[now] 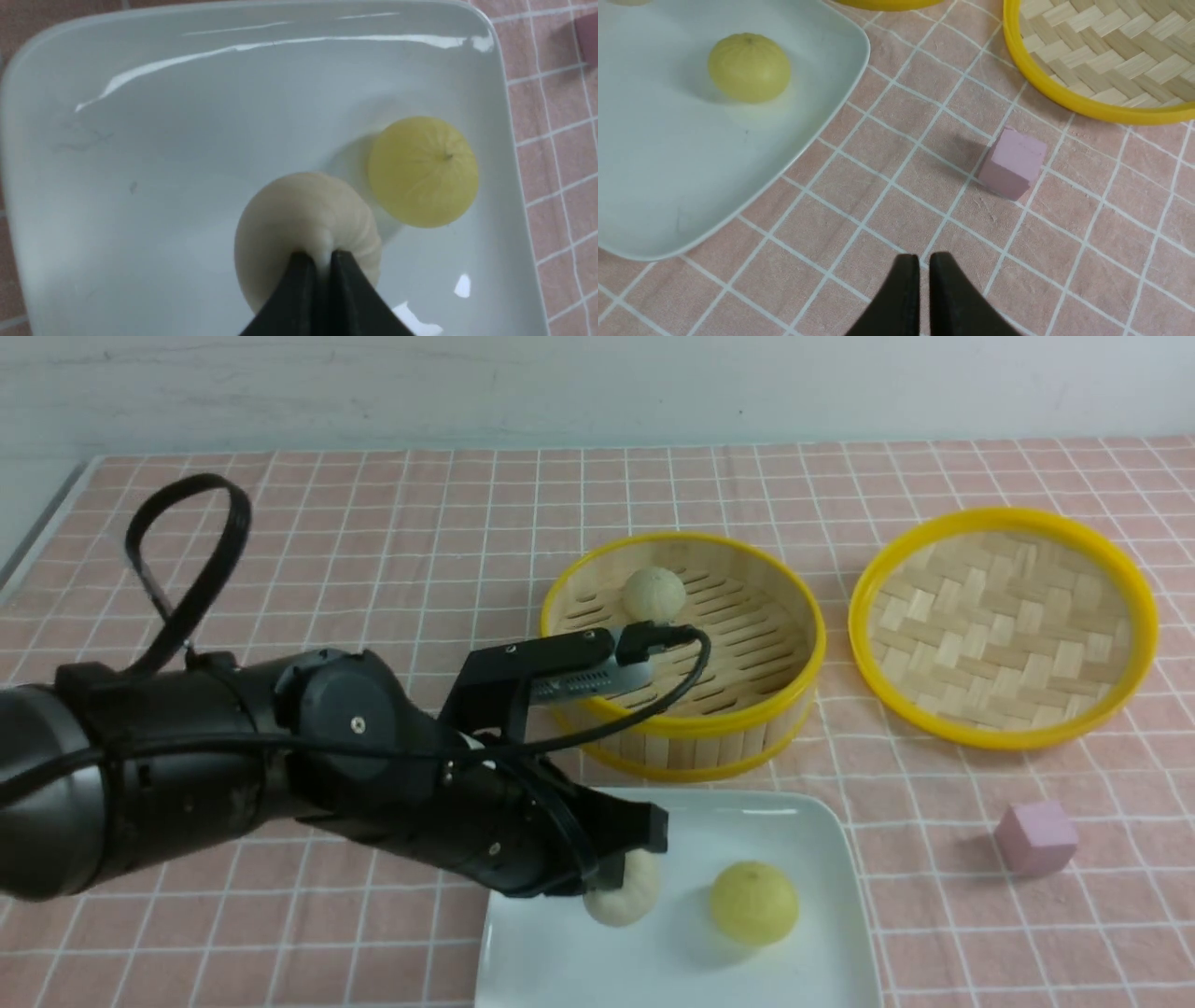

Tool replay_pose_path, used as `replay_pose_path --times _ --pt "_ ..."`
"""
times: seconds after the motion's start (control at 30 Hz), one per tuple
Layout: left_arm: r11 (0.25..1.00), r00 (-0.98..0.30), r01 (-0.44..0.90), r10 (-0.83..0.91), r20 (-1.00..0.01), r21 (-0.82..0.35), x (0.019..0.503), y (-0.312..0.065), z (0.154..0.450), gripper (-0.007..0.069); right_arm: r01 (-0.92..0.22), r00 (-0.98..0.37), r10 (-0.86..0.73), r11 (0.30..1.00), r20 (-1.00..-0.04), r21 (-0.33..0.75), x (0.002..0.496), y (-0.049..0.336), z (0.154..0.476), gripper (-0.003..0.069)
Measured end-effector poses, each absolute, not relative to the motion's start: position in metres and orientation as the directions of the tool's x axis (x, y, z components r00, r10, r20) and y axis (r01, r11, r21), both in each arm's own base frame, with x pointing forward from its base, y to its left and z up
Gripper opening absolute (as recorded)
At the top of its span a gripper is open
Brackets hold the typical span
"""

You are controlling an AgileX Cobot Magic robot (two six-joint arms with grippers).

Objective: Put the steamed buns into the plate on the pink tablecloth.
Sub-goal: 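Carry the bun from the bamboo steamer to the plate with the left gripper, then reach into the bamboo steamer and grasp a bun with the left gripper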

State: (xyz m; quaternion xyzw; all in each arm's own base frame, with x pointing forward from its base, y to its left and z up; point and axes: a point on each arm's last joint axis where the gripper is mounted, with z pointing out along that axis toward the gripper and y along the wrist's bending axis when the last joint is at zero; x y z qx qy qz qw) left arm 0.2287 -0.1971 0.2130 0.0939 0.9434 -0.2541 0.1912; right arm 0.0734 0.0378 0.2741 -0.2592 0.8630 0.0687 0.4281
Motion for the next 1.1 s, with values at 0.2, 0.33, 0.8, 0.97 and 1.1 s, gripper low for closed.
replay_pose_path --times 0.2,0.33,0.8,0.97,1.1 --pt "0.868 -0.933 0.248 0.094 -0.348 -0.43 0.232 -0.201 0.193 0.0052 -0.505 -0.492 -0.389 0.856 -0.779 -0.109 0.074 0.038 0.275 0.0066" --pt "0.869 -0.932 0.259 0.11 -0.345 -0.422 0.233 -0.201 0.189 0.014 -0.496 -0.501 -0.374 0.863 -0.78 -0.095 0.074 0.038 0.275 0.0072" --pt "0.833 -0.868 0.38 0.171 -0.466 -0.402 0.249 -0.212 0.243 0.0316 -0.462 -0.536 -0.321 0.886 -0.781 -0.048 0.074 0.037 0.274 0.0085" --pt "0.822 -0.83 0.426 0.19 -0.524 -0.378 0.277 -0.232 0.275 0.0052 -0.411 -0.587 -0.254 0.911 -0.769 0.013 0.073 0.036 0.273 0.0031" --pt "0.826 -0.84 0.412 0.179 -0.513 -0.385 0.315 -0.244 0.29 0.0004 -0.4 -0.611 -0.251 0.916 -0.75 0.019 0.072 0.035 0.271 -0.0015"
